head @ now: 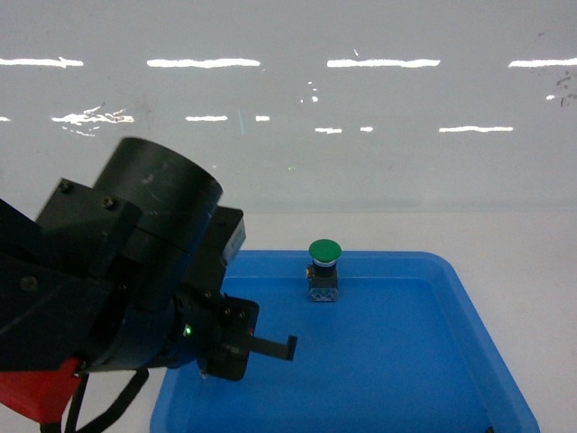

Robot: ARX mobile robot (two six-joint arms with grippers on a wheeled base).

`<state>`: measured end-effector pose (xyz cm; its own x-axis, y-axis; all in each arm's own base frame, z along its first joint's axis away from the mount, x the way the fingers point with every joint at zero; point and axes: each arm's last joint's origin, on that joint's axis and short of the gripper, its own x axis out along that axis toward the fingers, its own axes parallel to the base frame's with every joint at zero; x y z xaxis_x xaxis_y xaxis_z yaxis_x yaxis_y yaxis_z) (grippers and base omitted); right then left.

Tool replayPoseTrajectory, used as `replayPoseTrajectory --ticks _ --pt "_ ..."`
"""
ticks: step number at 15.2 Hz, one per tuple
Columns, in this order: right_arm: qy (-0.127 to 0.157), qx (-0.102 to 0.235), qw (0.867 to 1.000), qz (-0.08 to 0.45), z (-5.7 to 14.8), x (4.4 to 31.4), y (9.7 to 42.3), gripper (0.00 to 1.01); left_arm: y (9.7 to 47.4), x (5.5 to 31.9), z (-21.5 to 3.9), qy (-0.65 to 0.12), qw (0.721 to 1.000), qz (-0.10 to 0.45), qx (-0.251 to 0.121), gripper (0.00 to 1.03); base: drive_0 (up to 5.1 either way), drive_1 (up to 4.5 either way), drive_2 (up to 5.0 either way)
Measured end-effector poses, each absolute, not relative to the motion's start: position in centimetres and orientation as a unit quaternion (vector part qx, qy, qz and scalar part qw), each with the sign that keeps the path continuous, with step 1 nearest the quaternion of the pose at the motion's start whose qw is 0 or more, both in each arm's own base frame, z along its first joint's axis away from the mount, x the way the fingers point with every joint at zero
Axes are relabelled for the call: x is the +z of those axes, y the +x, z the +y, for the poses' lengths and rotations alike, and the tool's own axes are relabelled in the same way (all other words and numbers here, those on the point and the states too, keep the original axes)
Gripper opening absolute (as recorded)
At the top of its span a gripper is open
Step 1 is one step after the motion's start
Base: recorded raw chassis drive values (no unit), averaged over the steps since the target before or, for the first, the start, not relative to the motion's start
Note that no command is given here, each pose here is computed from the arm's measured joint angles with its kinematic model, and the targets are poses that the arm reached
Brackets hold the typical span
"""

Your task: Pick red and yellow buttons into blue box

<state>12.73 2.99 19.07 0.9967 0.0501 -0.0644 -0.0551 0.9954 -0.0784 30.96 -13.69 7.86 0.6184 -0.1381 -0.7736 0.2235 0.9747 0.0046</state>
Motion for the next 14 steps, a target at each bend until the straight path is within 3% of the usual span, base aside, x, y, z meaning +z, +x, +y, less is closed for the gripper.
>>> replayPoseTrajectory --ticks 1,2,4,6,9,14 --pt "-0.04 0.026 0.998 0.031 3.0 19.1 12.7 0.38 31.6 12.0 -11.1 0.026 0.939 0.333 -0.088 0.3 0.0 0.0 0.0" --pt "-0.04 0.026 0.998 0.031 3.0 19.1 12.7 0.38 31.0 17.4 -7.1 0.012 0.977 0.207 -0.057 0.3 0.0 0.0 0.0" --pt "-0.04 0.026 0.998 0.031 3.0 19.1 12.7 0.38 29.5 19.7 -5.4 0.012 0.988 0.143 -0.048 0.3 0.0 0.0 0.0" --pt "-0.04 0.026 0.998 0.031 3.0 19.1 12.7 0.38 27.2 20.7 -4.2 0.013 0.994 0.099 -0.045 0.3 0.0 0.0 0.0" --pt "-0.04 0.026 0.998 0.031 3.0 19.1 12.7 0.38 23.8 21.2 -2.1 0.022 0.998 0.063 0.0 0.3 0.0 0.0 0.0" --pt "-0.04 0.026 0.998 0.031 3.0 19.1 12.7 0.38 19.5 21.9 -1.5 0.025 0.997 0.07 0.034 0.3 0.0 0.0 0.0"
